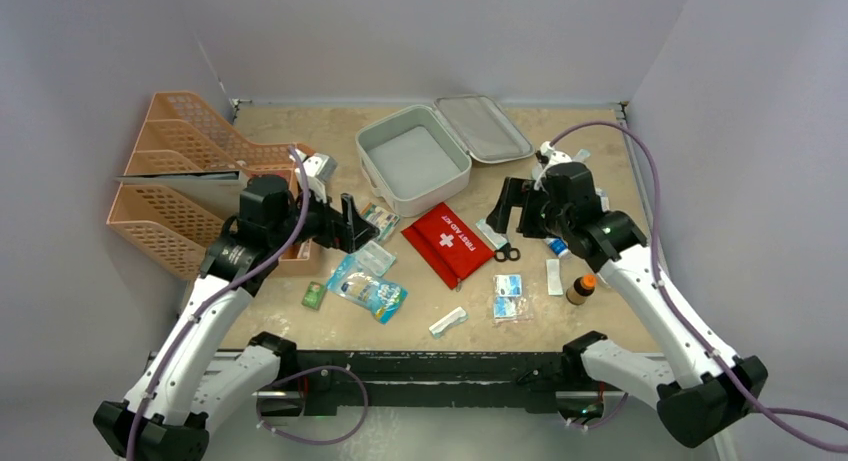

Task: Organize the medicine kit
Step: Pick up the medicine pouch from the center of the board.

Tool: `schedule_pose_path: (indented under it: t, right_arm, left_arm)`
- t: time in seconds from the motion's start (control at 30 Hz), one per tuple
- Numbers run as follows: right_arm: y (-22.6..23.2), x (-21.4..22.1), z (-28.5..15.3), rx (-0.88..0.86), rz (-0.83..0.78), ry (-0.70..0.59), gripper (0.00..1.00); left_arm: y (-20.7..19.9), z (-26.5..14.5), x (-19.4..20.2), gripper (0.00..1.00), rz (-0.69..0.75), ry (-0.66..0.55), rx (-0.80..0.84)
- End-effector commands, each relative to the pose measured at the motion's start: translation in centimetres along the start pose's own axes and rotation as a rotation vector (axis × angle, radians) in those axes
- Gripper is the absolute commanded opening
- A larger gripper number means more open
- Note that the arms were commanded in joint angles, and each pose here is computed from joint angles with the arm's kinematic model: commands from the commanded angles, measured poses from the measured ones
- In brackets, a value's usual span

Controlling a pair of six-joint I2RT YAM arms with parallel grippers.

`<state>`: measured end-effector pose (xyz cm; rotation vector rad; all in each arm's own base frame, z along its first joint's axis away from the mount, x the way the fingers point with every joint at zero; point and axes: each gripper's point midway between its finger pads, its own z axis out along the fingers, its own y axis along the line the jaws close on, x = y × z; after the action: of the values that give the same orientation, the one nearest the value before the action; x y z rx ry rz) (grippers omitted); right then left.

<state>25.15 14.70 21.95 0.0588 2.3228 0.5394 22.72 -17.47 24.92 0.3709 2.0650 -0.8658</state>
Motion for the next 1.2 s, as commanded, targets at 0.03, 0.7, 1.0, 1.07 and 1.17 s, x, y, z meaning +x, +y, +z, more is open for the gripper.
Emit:
schedule_pose_path:
  t: [0.03,0.7,1.0,1.07,1.17]
  right_arm:
    - [0.4,1.3,3.1,-0.044,-0.079,0.083,0.93]
    - [3.8,7.3,15.2,0.092,-0.457,0.245,0.44]
    - [4.7,9.1,17.3,0.172,-0.619,0.232,0.45]
    - [4.9,9.5,17.6,0.165,-0.641,0.235,0.47]
    - [4.7,9.8,17.9,0.190,-0.673,0.233,0.48]
  left_arm:
    - [2.2,-1.7,-1.5,0.92,0.044,-0.090,-0.168]
    - [4.9,-3.0,-1.9,0.90,0.036,-0.112,-0.349]
    - [5.1,-3.2,-1.9,0.90,0.038,-0.120,-0.361]
    - [5.0,-3.2,-2.0,0.90,0.039,-0.121,-0.360]
    - [5.0,-3.2,-2.0,0.89,0.039,-0.119,-0.359]
